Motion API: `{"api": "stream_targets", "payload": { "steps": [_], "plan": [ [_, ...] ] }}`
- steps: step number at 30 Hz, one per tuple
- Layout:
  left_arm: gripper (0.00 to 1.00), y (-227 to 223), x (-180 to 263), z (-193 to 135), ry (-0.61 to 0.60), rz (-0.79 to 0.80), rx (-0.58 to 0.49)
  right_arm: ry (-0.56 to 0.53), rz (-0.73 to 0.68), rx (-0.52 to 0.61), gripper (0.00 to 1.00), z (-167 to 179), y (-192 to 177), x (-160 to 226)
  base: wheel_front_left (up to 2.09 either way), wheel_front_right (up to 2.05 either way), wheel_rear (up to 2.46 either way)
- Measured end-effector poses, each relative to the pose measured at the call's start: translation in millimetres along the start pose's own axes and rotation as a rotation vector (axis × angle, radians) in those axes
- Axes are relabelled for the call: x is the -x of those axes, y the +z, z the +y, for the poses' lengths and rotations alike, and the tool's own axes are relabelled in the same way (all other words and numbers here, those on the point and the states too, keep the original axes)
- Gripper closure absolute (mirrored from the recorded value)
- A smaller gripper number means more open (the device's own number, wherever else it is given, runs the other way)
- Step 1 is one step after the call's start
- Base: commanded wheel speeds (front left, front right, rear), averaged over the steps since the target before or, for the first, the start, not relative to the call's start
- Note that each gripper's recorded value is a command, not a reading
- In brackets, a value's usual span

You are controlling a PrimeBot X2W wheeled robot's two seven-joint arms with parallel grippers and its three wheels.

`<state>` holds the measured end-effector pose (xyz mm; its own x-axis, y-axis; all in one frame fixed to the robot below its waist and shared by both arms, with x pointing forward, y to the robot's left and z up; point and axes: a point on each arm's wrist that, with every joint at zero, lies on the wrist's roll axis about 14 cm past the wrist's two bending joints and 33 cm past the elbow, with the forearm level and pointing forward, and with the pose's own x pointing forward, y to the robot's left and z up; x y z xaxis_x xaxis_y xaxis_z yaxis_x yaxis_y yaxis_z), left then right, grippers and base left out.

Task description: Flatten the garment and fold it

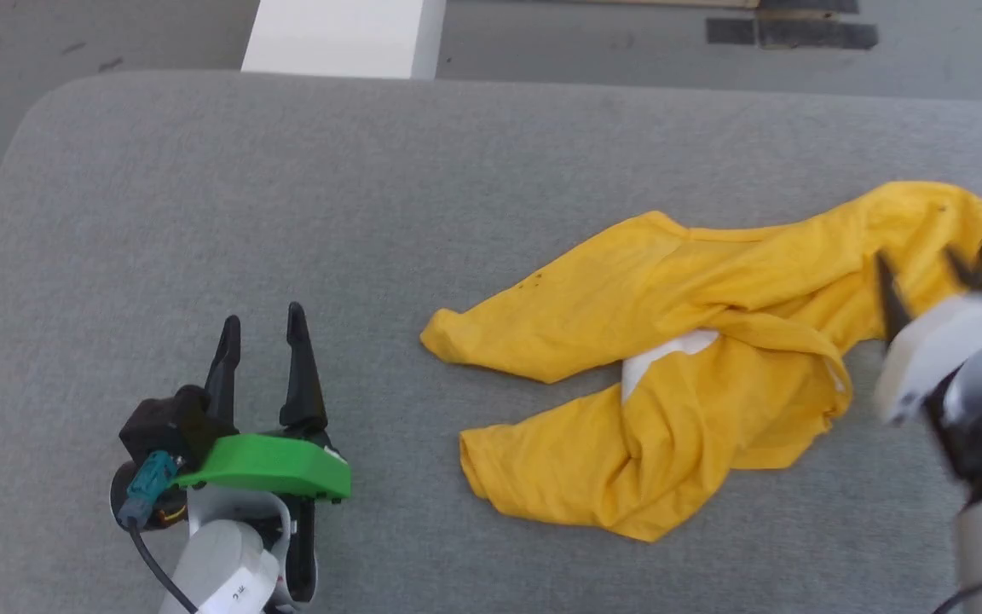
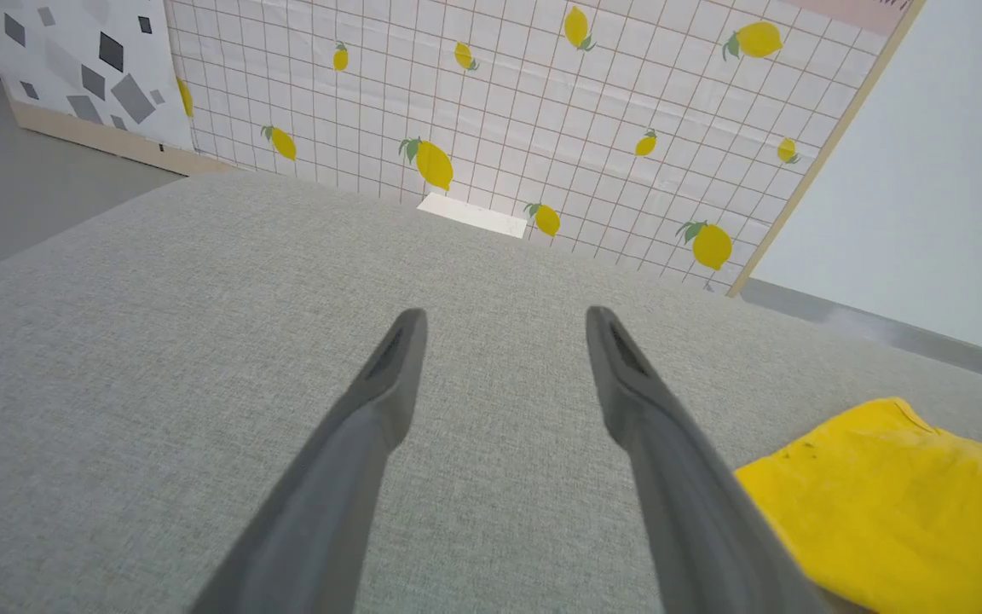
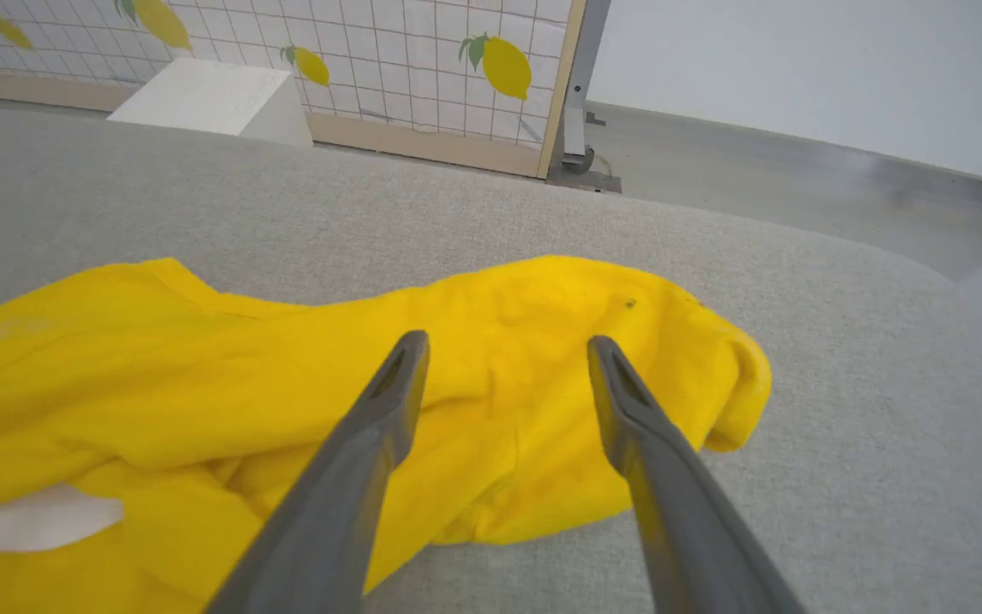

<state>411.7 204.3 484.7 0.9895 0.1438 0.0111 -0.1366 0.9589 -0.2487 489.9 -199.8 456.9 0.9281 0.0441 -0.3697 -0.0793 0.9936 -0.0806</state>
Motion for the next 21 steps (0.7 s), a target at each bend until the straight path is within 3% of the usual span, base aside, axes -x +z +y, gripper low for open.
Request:
{"api": "stream_targets", "payload": {
  "steps": [5,11,17,21],
  "plan": [
    [0.00,-1.6,1.0,-14.5,-0.049,0.005,0.006,0.023,-0.064,-0.100,0.00,18.9,-15.4,38.1,0.00,0.00,0.00],
    [0.00,-16.8,3.1,-45.0,-0.149,0.053,0.000,-0.009,-0.139,-0.164,0.00,11.9,-22.0,77.1,0.00,0.00,0.00],
    [0.00,-55.1,-6.7,-82.9,-0.273,0.271,-0.092,-0.038,-0.150,-0.236,0.00,2.0,-32.7,100.2,0.00,0.00,0.00],
    [0.00,-79.4,-17.1,-84.6,-0.266,0.447,-0.191,-0.047,-0.153,-0.236,0.00,-0.4,-33.2,106.1,0.00,0.00,0.00]
  ]
}}
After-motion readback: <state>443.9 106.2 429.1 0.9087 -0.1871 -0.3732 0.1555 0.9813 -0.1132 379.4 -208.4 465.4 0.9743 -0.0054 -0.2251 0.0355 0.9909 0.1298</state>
